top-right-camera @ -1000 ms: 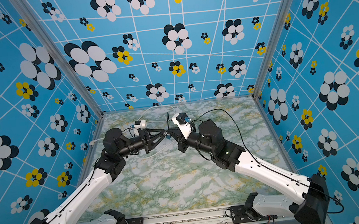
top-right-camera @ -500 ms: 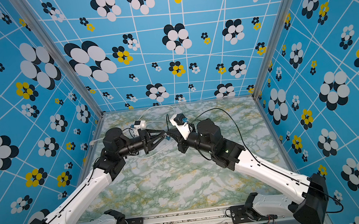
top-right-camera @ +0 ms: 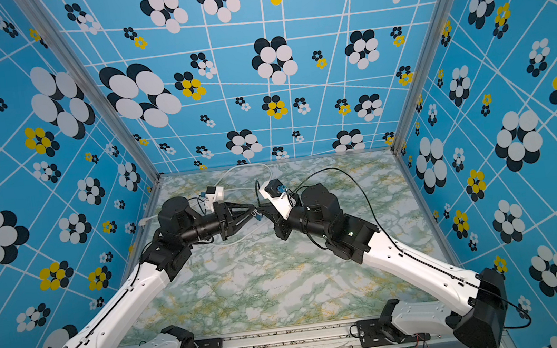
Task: Charge mp3
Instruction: Insert the charging cable into the MP3 player.
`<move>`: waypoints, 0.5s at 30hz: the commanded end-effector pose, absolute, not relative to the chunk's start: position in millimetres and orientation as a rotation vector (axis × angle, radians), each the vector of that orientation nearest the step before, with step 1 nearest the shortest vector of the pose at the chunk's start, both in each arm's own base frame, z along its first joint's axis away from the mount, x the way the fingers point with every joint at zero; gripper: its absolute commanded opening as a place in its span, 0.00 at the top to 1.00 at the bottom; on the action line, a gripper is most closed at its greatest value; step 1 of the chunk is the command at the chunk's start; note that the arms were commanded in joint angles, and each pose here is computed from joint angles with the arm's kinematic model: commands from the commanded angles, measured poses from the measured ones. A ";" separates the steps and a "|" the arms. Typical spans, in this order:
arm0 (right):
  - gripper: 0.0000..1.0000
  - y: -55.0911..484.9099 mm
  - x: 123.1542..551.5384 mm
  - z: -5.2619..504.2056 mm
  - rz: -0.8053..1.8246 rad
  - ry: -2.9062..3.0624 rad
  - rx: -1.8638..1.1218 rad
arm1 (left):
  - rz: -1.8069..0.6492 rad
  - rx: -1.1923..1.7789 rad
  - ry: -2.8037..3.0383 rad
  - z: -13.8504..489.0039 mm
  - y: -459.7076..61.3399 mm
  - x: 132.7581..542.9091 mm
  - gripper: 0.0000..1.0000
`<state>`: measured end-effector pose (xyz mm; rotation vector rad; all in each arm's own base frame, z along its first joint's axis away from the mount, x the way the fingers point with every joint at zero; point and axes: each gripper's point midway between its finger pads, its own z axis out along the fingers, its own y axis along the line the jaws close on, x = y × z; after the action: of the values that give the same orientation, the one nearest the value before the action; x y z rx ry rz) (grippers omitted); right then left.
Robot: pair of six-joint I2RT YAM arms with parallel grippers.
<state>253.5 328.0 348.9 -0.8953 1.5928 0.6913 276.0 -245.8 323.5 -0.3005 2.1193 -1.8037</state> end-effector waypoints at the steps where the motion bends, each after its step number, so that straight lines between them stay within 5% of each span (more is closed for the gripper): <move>1: 1.00 318.0 244.9 256.5 0.588 1.883 -1.038 | -1.864 -0.001 1.780 422.4 -239.1 254.1 1.00; 15: 1.00 318.0 247.8 251.3 0.521 1.903 -1.077 | -1.808 0.007 1.696 430.3 -229.8 252.0 1.00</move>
<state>255.5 332.8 354.5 -0.9212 1.5779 0.6567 277.7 -240.0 331.9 -0.2754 2.0635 -1.7519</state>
